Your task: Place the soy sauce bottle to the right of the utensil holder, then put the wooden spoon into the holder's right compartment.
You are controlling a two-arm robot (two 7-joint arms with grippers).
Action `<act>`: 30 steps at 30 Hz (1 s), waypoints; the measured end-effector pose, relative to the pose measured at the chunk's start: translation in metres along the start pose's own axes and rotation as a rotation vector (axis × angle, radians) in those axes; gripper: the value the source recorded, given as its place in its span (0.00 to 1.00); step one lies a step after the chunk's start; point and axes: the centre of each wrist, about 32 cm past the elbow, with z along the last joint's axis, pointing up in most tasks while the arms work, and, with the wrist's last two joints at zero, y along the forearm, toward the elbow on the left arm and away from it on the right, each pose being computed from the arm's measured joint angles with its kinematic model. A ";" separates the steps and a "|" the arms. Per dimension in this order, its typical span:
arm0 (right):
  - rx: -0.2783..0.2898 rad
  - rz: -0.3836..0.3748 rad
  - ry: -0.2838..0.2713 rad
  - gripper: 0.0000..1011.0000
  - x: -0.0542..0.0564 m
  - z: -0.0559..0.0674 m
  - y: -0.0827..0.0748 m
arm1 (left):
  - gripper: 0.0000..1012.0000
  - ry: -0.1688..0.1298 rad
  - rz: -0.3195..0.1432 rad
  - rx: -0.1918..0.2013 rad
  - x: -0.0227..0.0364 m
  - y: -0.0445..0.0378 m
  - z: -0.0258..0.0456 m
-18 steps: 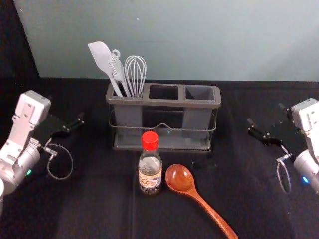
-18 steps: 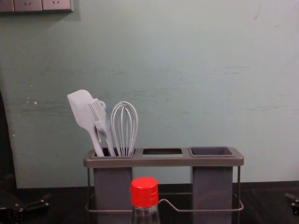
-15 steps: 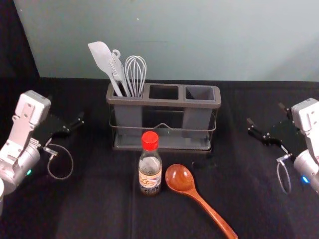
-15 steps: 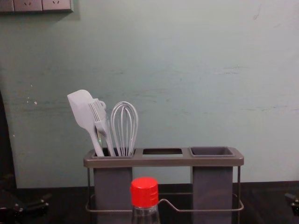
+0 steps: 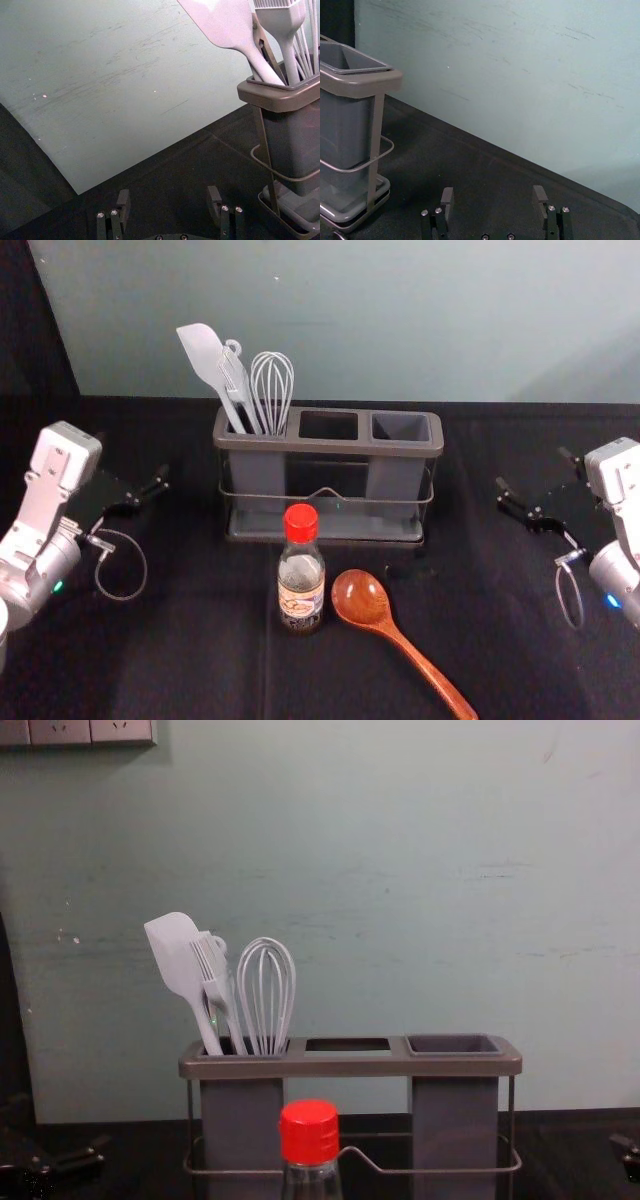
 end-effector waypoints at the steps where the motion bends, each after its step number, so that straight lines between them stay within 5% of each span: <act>1: 0.000 0.000 0.000 0.99 0.000 0.000 0.000 | 0.99 0.000 0.000 0.000 0.0000 0.0000 0.0000; 20: 0.002 0.000 0.000 0.99 0.000 0.000 0.000 | 0.99 0.000 0.000 0.000 0.0000 0.0000 0.0000; 30: 0.069 -0.001 0.015 0.99 0.010 0.005 -0.012 | 0.99 0.000 0.000 0.000 0.0000 0.0000 0.0000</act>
